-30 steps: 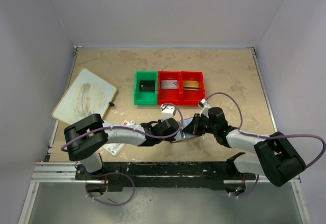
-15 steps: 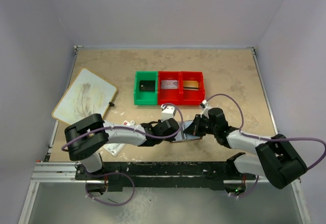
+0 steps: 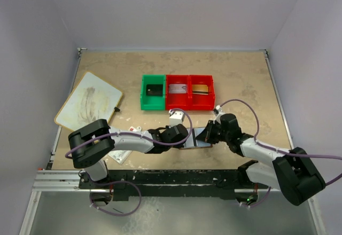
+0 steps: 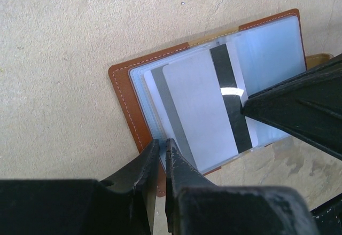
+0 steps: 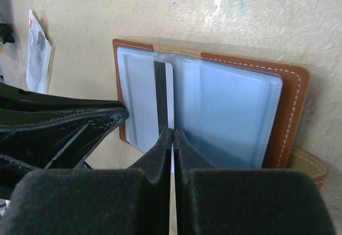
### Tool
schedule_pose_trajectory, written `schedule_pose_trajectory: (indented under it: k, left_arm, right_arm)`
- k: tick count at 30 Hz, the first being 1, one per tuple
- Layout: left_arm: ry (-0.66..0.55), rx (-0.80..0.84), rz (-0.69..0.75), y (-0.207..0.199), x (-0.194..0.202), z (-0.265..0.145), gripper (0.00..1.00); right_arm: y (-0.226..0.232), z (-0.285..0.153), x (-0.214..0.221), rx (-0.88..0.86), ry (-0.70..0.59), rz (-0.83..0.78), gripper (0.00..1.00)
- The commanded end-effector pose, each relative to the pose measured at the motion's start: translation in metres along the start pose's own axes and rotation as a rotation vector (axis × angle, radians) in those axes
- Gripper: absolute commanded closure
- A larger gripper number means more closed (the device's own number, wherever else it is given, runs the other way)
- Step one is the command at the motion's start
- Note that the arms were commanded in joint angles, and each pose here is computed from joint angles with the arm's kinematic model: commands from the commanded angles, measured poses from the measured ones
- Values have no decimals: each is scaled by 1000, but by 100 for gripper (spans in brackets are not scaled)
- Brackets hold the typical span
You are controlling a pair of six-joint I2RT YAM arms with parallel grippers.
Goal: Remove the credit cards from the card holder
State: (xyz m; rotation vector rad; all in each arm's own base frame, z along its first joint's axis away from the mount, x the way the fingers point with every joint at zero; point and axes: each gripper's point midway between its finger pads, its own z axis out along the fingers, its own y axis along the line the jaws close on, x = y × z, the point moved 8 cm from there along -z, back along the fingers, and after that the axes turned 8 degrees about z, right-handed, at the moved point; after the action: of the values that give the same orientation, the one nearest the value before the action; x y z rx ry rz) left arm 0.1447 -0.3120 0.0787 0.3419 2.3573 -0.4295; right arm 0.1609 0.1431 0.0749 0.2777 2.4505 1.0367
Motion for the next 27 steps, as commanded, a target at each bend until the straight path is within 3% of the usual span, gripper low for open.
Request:
schedule_pose_trajectory:
  k: [1,6,12,19,27]
  left_arm:
    - [59,-81,57,15,14,4,94]
    - [35,-56,35,10,6,-2,92]
    - [-24,24,30,-12,-24,-12,82]
    - [-85,73,4,-31,-47,-12,63]
    - [-32,74,1,-31,-30,5,64]
  right_arm:
    - [3,-3,-13,72,-63,20,100]
    - [4,-4,-14,73,-70,14,100]
    - [0,3,-10,59,-12,-1,100]
    - [2,3,-9,41,-6,0,100]
    - [4,3,-12,47,-15,-2,100]
